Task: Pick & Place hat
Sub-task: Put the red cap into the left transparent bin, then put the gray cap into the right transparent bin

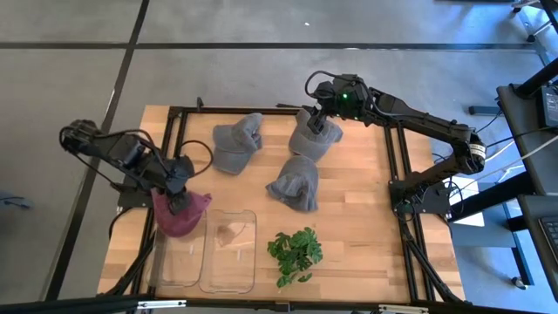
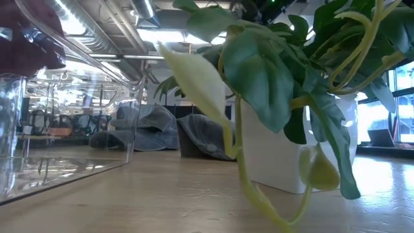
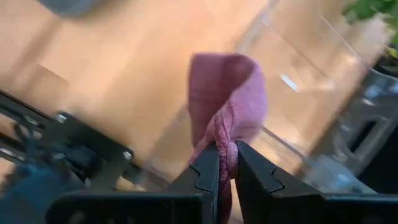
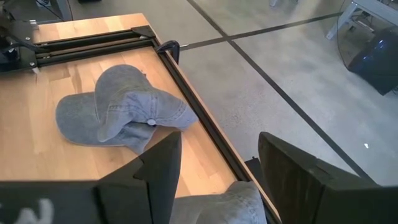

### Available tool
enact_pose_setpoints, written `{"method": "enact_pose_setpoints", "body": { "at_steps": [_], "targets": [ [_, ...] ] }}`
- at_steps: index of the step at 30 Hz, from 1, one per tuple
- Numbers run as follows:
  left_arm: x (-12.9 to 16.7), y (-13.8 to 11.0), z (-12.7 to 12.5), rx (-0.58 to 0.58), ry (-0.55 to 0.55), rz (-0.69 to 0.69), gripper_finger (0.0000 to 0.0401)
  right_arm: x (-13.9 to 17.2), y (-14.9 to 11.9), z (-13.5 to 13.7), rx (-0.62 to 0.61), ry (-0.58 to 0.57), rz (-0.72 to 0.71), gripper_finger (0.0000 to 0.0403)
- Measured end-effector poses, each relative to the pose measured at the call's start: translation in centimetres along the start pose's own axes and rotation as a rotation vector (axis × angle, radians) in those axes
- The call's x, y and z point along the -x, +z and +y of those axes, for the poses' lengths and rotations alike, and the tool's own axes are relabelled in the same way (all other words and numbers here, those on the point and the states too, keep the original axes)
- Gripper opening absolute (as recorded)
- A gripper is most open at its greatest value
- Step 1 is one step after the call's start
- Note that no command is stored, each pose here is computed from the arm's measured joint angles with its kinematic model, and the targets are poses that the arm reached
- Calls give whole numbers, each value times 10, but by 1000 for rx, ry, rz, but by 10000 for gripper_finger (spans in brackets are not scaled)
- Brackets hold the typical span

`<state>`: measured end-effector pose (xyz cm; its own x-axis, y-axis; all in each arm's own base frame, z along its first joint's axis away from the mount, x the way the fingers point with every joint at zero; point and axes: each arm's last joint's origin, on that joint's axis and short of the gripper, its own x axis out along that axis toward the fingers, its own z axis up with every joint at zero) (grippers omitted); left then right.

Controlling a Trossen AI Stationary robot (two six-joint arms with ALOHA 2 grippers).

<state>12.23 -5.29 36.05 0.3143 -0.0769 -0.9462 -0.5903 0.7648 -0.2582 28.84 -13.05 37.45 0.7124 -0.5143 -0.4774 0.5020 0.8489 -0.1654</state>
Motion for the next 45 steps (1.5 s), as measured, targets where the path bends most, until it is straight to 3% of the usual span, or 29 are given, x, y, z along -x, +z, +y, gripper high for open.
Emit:
{"method": "enact_pose_setpoints", "body": {
  "at_steps": [6, 13, 24, 27, 35, 40, 45],
  "targets": [
    [-11, -2, -1, -20, 87, -81, 50, 0, 0, -1, 0, -2, 0, 213],
    [-11, -3, -1, 53, 67, -43, 68, 0, 0, -1, 5, -2, 1, 213],
    [-7, -3, 1, 25, 68, -73, 99, 0, 0, -1, 6, -2, 1, 213],
    [2, 1, 1, -26, 75, -169, 102, 0, 0, -1, 6, -2, 1, 213],
    [24, 25, -3, -76, 137, -589, 99, 0, 0, 0, -3, 26, -1, 213],
    [22, 48, -7, -130, 136, -688, 102, 0, 0, 4, -4, 144, -10, 213],
    [20, 78, -13, -276, 52, -758, 99, 0, 0, 5, -31, 201, -11, 213]
  ]
}}
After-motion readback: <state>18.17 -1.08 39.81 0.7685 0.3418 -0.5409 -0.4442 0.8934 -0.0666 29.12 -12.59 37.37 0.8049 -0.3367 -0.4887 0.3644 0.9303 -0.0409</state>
